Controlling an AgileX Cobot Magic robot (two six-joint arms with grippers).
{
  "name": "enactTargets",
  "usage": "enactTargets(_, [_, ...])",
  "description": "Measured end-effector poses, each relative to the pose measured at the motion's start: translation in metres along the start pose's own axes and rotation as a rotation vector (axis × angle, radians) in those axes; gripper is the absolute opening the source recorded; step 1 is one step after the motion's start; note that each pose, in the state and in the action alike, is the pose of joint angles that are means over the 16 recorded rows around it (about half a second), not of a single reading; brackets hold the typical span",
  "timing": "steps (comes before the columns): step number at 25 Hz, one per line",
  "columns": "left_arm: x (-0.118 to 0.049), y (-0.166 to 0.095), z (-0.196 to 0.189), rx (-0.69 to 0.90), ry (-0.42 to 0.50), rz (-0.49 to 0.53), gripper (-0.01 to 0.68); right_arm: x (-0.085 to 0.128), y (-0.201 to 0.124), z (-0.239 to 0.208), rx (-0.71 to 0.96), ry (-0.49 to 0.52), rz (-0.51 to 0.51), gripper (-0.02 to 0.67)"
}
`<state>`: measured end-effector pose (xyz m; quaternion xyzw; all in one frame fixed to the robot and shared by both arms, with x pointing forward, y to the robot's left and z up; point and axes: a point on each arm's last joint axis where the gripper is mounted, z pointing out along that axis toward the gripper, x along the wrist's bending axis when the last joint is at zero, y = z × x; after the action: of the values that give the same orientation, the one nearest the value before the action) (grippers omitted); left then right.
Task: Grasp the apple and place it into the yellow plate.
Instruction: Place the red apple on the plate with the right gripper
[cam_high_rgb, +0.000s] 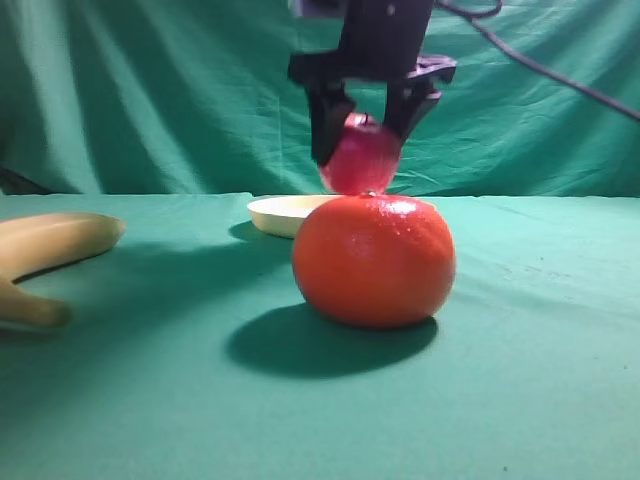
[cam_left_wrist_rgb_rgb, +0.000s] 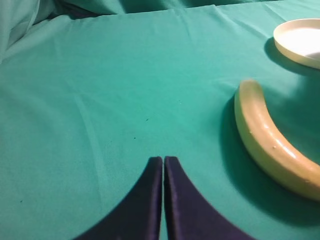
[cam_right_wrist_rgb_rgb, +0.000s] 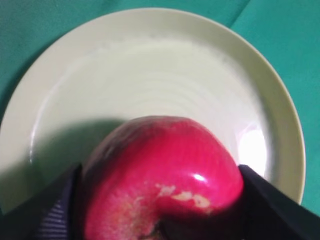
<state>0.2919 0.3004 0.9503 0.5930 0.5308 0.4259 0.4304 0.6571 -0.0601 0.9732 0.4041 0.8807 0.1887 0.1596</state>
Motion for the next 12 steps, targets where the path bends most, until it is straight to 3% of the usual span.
enactTargets(12, [0.0,0.0,0.0,0.0,0.0,0.0,0.0,-0.001,0.005,-0.012,-0.034,-0.008,-0.003,0.629])
